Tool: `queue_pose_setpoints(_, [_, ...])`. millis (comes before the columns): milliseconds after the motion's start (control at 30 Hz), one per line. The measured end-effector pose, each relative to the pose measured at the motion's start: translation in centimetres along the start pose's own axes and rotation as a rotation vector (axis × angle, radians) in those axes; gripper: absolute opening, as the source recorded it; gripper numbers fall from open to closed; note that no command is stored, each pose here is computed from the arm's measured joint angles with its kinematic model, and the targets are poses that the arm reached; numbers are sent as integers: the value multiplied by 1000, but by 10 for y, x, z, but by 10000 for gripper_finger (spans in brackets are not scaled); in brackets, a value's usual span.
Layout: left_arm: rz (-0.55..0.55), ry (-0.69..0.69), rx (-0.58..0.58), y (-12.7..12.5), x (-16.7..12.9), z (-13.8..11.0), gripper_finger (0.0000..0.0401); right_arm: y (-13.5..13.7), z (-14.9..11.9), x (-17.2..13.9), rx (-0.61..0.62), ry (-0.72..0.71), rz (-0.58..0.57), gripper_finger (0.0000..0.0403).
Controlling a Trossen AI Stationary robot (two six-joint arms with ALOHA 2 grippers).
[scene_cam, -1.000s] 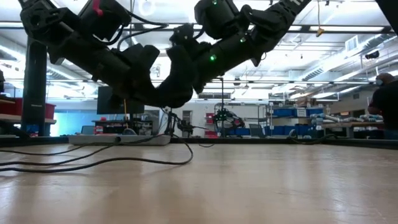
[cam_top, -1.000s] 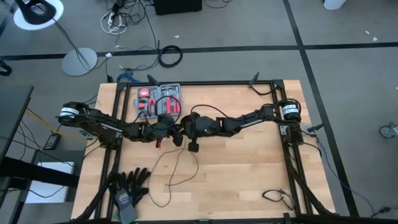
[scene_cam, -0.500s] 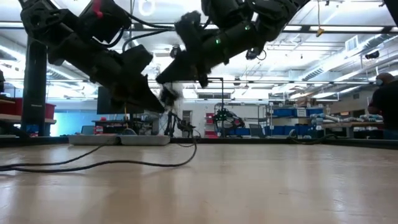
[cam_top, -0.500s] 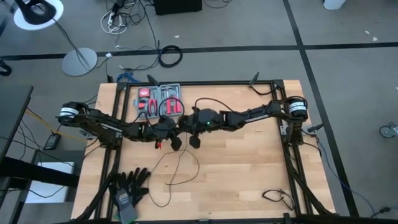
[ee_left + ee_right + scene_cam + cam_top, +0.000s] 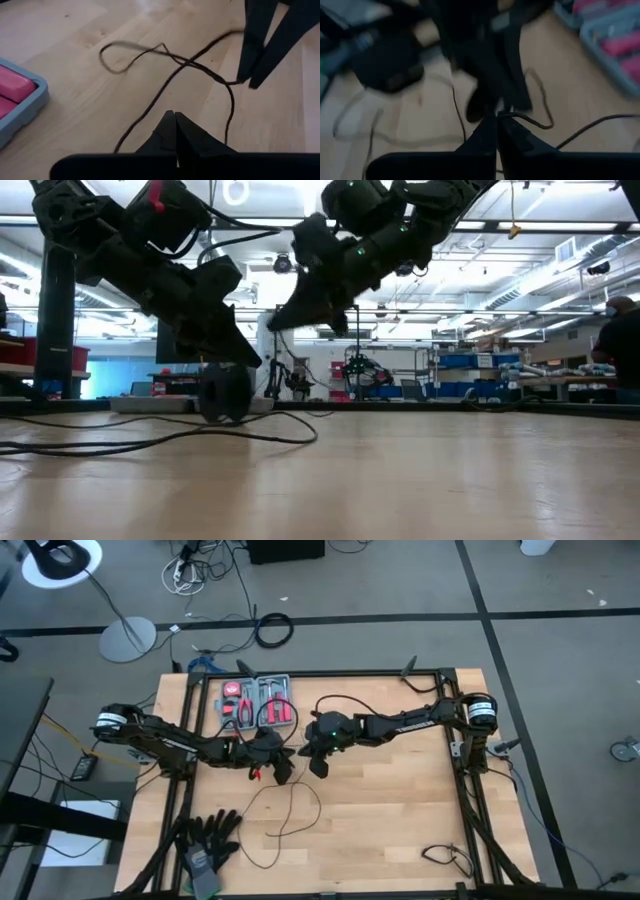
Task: Coil cords
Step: Coil the black wire onto the spool
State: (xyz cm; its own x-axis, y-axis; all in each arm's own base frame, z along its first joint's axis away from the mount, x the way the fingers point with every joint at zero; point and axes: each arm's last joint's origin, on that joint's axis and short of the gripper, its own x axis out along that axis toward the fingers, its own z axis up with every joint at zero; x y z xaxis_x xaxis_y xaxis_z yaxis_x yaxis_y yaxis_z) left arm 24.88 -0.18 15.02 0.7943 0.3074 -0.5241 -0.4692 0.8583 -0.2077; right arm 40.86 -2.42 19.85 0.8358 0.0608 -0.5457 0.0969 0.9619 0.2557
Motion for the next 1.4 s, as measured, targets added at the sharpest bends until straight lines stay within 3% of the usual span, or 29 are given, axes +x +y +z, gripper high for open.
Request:
queue_pose_setpoints(133, [-4,-6,-3,0,0,1,0,2,-12,2,0,97,-30,16])
queue_pose_setpoints(333, [-4,-8,-23,0,0,1,4,8,-15,2,-51,116,-24,57])
queue_pose_setpoints(567, [-14,-19,-36,-1,0,2,50,6,-32,4,-15,132,-60,111])
queue_pose_setpoints(667, [-68,-30,-40,-4,0,5,71,6,-37,5,-12,101,-51,123])
queue_pose_setpoints(967, [-209,-68,6,-11,-2,12,83,5,-35,5,-16,65,-63,123])
queue_pose_setpoints(1267, [-235,-96,5,-12,-6,17,83,3,-35,5,-24,60,-111,122])
queue_pose_setpoints(1400, [-198,-160,9,-10,-16,26,83,3,-35,5,-24,60,-111,122])
